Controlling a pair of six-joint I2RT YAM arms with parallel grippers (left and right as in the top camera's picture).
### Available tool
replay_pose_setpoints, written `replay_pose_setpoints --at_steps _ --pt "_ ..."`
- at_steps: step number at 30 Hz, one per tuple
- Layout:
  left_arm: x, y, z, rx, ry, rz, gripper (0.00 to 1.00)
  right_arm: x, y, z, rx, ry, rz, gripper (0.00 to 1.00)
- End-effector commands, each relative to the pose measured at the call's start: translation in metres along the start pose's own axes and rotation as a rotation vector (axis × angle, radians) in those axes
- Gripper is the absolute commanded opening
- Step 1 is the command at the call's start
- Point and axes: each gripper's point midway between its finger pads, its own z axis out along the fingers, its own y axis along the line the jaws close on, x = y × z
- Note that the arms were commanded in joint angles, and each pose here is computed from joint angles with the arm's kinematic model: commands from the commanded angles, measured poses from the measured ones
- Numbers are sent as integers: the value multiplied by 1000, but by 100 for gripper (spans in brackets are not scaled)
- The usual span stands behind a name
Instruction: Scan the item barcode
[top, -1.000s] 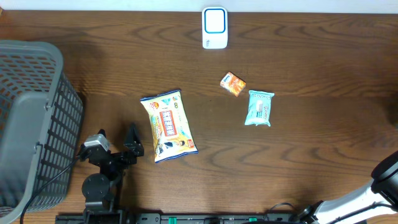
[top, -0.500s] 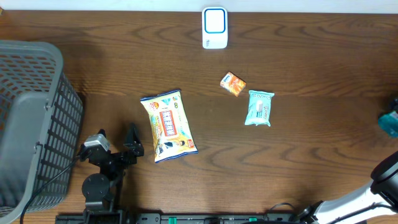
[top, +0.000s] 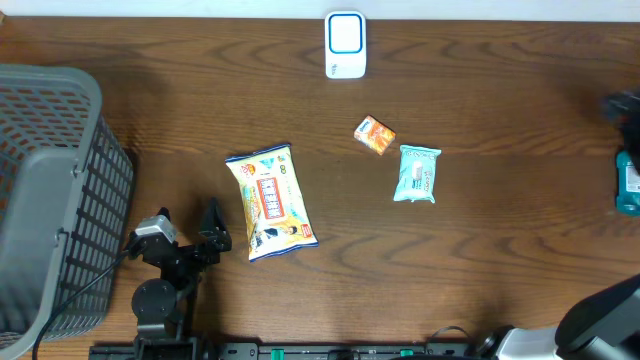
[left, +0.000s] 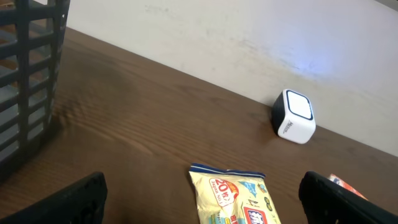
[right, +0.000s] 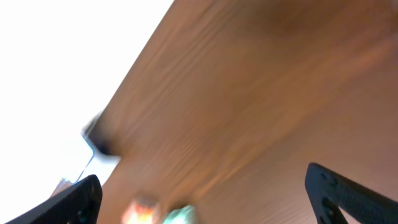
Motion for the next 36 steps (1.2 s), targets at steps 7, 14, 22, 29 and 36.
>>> replay_pose_setpoints --at_steps 7,14,22,29,36 --pt "14 5 1 -10 41 1 97 209 151 61 -327 564 -409 91" --pt "14 5 1 -10 41 1 97 281 136 97 147 444 -689 85" --pt "14 5 1 -10 41 1 97 293 123 79 468 200 -909 75" --pt "14 5 1 -10 41 1 97 291 95 95 616 187 -932 62" --pt "14 5 1 -10 42 1 97 303 63 121 721 240 -971 62"
